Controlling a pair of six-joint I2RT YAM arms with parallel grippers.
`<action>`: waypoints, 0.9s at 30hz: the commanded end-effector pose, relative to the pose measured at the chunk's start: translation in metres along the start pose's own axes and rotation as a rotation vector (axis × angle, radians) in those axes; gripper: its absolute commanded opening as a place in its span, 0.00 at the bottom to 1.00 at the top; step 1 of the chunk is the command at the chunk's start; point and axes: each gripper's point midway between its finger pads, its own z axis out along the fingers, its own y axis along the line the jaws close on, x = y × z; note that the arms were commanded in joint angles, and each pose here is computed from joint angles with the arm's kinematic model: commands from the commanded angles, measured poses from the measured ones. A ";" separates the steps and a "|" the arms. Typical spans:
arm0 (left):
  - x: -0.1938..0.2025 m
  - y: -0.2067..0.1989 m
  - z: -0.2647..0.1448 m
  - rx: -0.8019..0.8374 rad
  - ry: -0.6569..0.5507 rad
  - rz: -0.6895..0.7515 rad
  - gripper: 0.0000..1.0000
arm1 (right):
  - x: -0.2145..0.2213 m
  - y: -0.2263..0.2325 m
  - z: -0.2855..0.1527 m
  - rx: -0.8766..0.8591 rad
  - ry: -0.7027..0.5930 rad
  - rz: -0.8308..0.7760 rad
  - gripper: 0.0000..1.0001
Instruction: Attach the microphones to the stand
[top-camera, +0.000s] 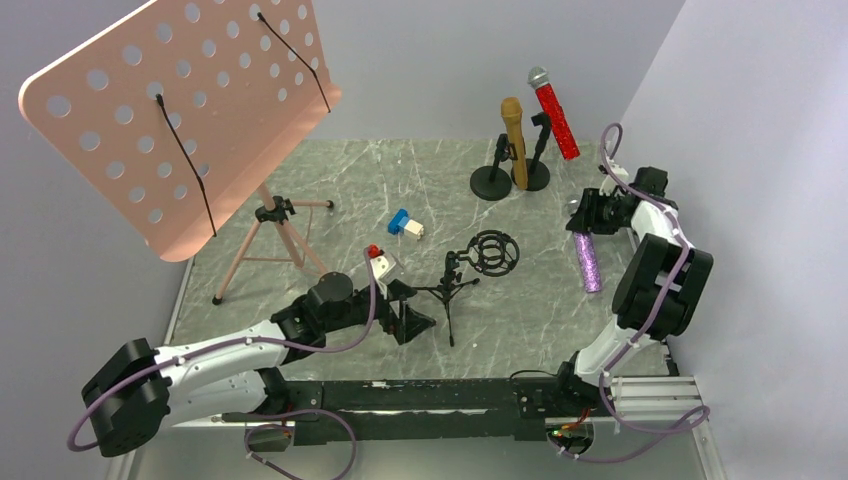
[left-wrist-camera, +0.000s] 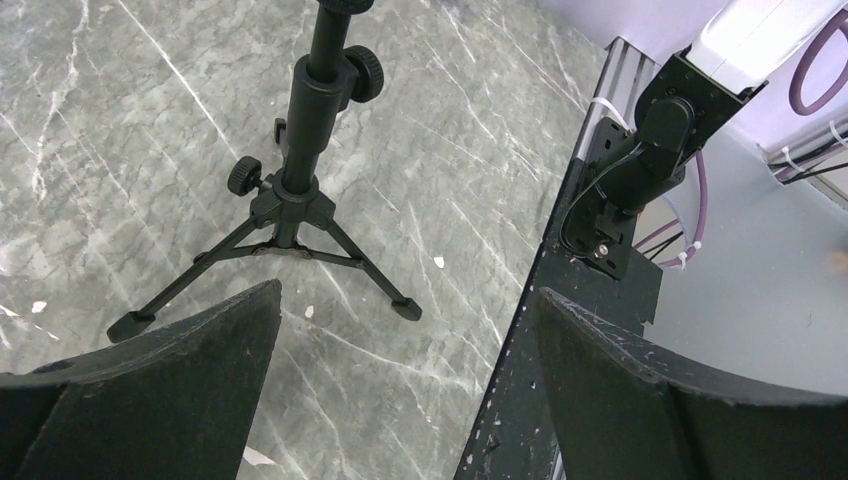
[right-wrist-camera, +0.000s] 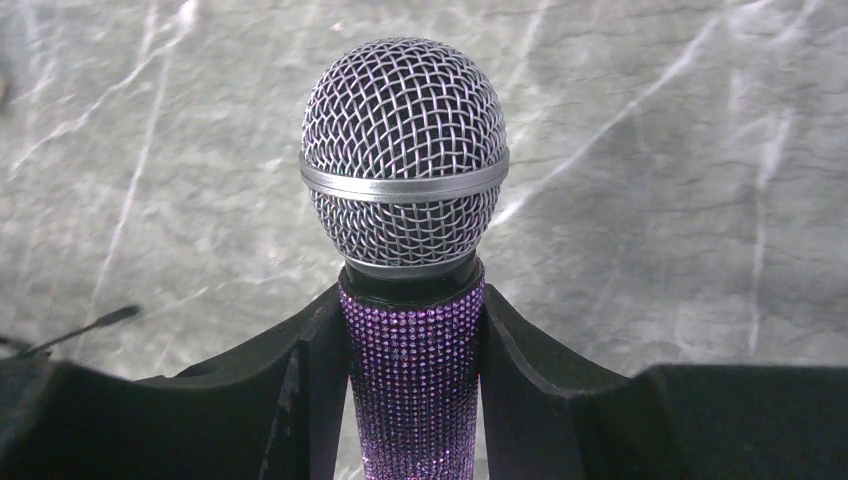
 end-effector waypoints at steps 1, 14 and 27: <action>-0.010 -0.004 -0.004 0.012 -0.037 -0.013 0.99 | -0.021 0.043 -0.030 -0.196 -0.095 -0.097 0.11; -0.100 -0.047 -0.015 0.183 -0.191 -0.030 0.99 | -0.083 0.158 -0.153 -0.479 -0.460 -0.519 0.11; -0.193 -0.069 0.010 0.255 -0.269 0.044 0.99 | -0.131 0.328 -0.247 -0.976 -0.668 -0.855 0.11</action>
